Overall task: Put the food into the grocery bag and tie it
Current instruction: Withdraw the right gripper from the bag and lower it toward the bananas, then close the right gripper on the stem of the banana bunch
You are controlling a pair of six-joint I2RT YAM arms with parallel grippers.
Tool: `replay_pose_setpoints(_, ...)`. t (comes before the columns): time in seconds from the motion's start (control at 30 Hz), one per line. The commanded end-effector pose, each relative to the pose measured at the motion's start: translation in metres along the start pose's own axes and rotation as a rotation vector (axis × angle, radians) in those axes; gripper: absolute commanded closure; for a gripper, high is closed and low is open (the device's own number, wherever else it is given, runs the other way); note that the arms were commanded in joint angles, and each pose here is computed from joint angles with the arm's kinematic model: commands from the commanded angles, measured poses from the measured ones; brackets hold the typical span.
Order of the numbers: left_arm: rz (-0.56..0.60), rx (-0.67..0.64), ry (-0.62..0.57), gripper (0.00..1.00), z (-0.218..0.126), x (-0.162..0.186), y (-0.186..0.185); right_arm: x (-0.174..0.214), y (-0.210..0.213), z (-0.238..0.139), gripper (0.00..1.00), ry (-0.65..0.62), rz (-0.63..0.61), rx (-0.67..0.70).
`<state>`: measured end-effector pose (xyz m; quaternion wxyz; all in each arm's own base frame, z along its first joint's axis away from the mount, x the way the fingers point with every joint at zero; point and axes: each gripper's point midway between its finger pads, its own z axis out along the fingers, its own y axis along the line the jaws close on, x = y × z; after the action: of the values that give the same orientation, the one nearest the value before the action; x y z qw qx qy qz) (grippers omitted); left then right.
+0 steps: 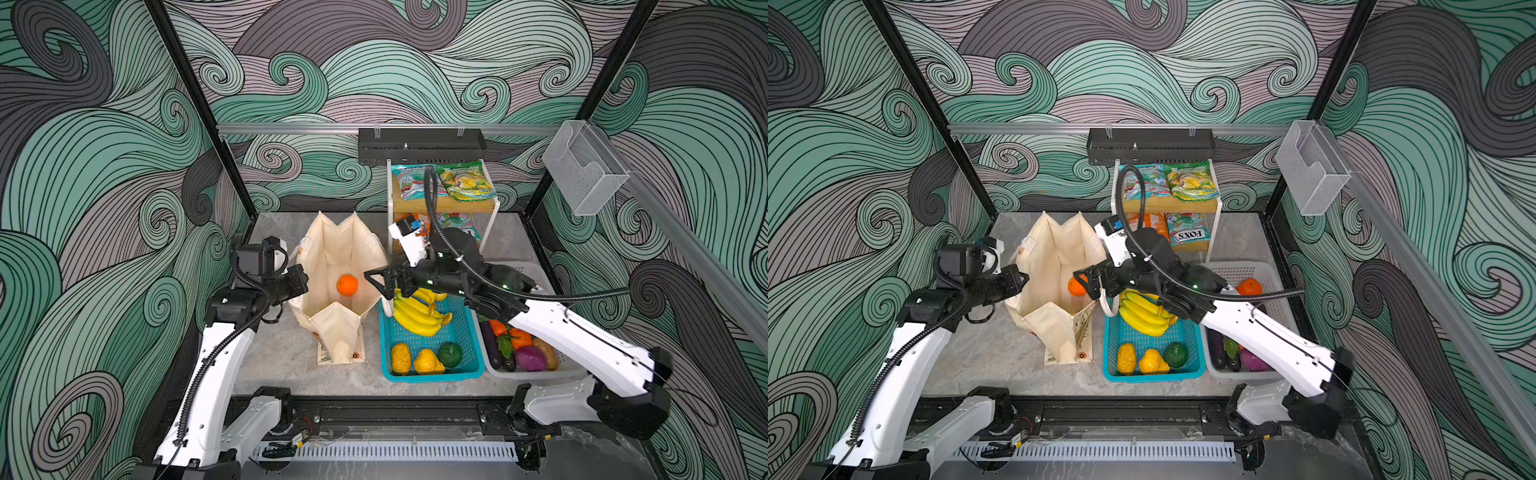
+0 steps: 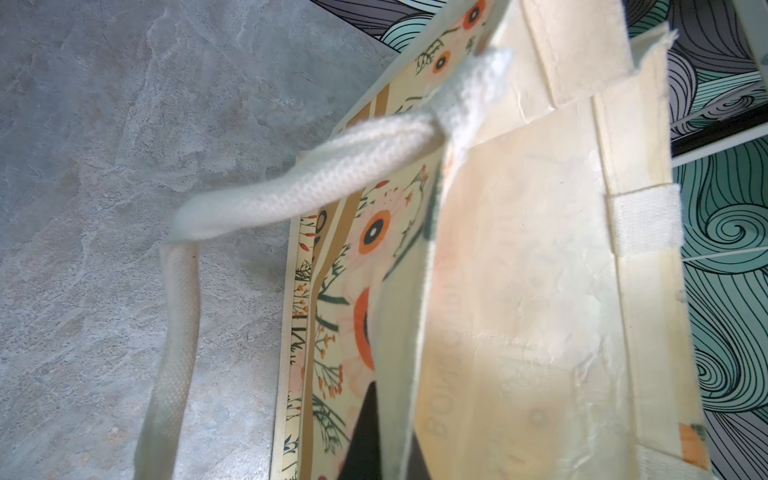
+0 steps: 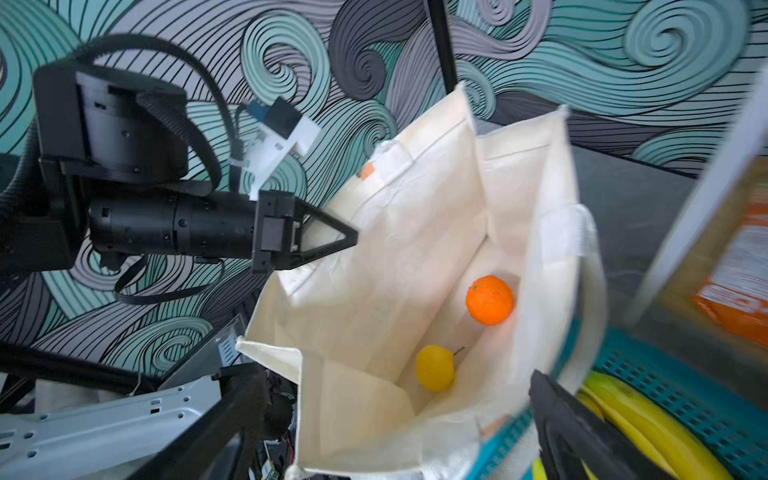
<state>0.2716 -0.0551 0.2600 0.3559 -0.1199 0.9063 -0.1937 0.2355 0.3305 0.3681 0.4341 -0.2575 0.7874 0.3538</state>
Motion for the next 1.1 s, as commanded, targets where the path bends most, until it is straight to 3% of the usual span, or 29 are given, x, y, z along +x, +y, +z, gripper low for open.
replay_pose_setpoints(0.0,0.031,0.027,-0.082,1.0,-0.02,-0.017,-0.011,0.011,-0.044,-0.026,0.01,-0.04,0.076,0.158)
replay_pose_setpoints(0.17,0.031,0.029,-0.09,1.0,-0.023,-0.018,-0.012,0.061,-0.106,-0.052,0.02,-0.001,0.209,0.339)
replay_pose_setpoints(0.4,0.031,0.036,-0.094,1.0,-0.025,-0.018,-0.014,0.144,-0.159,-0.052,0.08,0.135,0.3,0.557)
replay_pose_setpoints(0.8,0.034,0.03,-0.092,1.0,-0.025,-0.017,-0.012,0.219,-0.18,-0.032,0.19,0.259,0.426,0.627)
replay_pose_setpoints(1.07,0.036,0.027,-0.094,1.0,-0.025,-0.016,-0.011,0.248,-0.194,-0.013,0.2,0.308,0.453,0.681)
